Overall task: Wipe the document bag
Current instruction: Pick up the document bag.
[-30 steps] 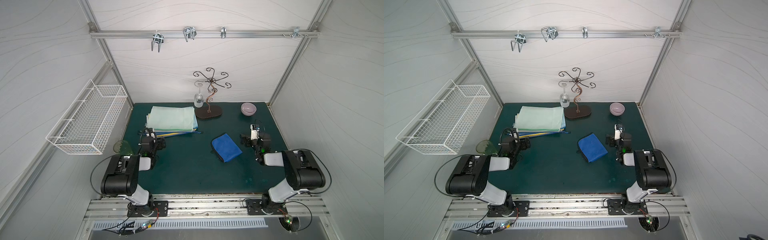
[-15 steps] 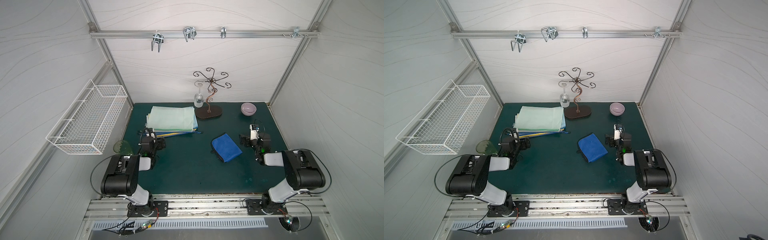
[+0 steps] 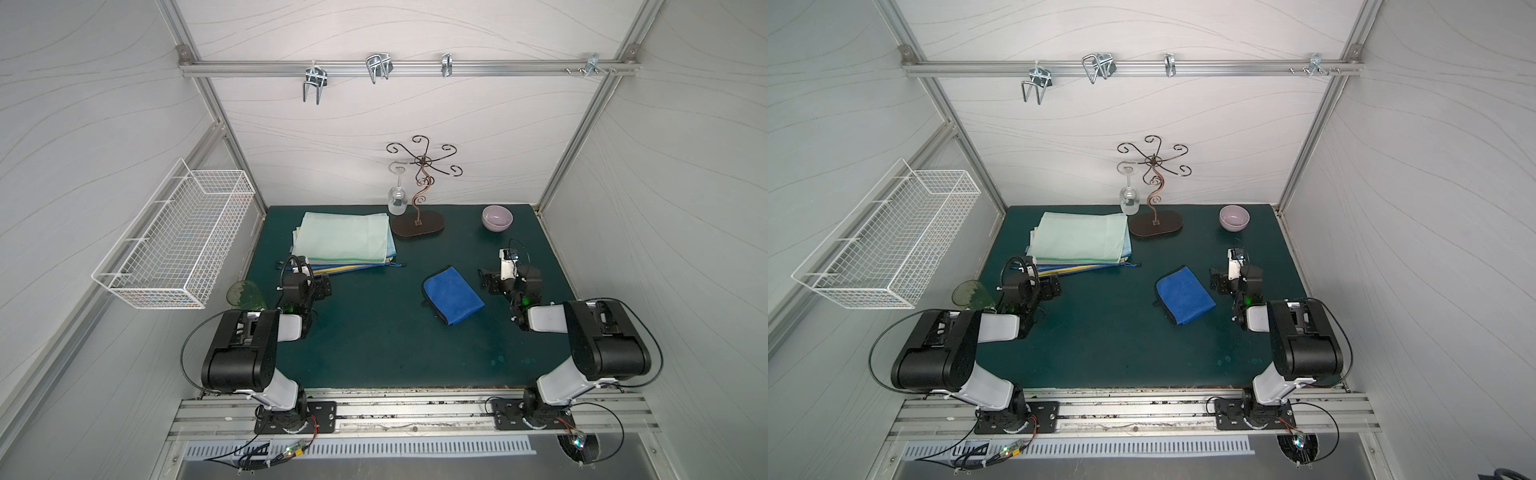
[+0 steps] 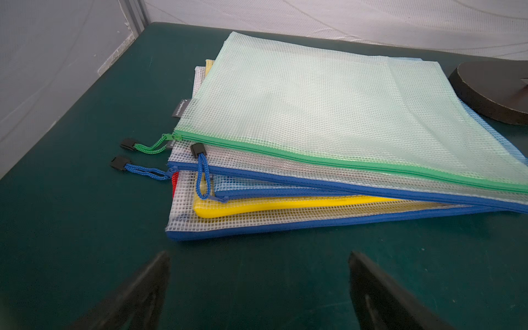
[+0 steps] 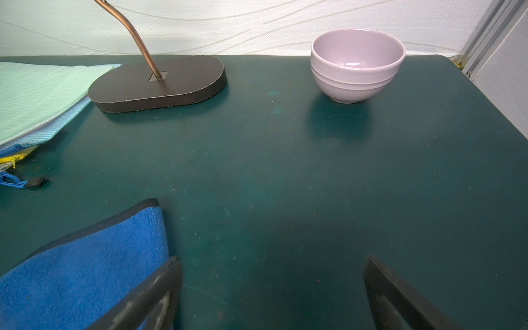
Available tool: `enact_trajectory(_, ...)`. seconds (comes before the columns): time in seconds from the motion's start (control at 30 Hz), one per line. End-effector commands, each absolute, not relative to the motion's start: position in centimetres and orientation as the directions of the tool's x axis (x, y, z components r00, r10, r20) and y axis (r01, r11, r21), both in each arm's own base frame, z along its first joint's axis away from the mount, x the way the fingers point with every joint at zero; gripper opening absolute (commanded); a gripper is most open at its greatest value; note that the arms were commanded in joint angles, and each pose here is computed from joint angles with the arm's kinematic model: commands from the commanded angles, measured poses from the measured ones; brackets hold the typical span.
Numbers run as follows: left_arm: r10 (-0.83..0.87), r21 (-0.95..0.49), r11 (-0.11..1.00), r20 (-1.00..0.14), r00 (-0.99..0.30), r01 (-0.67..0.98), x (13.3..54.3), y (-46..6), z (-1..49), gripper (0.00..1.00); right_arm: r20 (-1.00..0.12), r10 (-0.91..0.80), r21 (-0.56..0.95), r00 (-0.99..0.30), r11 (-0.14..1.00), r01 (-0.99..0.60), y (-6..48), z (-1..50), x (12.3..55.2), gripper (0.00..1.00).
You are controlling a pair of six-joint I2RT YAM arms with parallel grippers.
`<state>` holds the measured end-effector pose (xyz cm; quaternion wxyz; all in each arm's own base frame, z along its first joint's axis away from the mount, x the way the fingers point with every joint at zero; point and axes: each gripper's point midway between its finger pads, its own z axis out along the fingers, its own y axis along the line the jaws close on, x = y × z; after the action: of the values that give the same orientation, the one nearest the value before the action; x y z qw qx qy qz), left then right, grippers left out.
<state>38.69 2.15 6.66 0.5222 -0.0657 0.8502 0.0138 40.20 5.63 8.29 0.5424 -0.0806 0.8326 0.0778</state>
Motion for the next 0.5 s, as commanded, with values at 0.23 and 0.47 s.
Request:
enact_trajectory(0.23, -0.076, -0.042, 0.994, -0.929, -0.363, -0.101, 40.2, 1.9, 9.3, 0.99, -0.909, 0.025, 0.050, -0.416, 0.997, -0.051, 2.5, 10.0, 40.7, 0.99)
enact_trajectory(0.47, -0.022, 0.011, 0.997, -0.918, -0.395, -0.082, 40.2, 0.9, 11.5, 0.99, -0.838, 0.212, 0.158, -0.503, 0.976, 0.148, 0.1, 13.8, 40.5, 0.99)
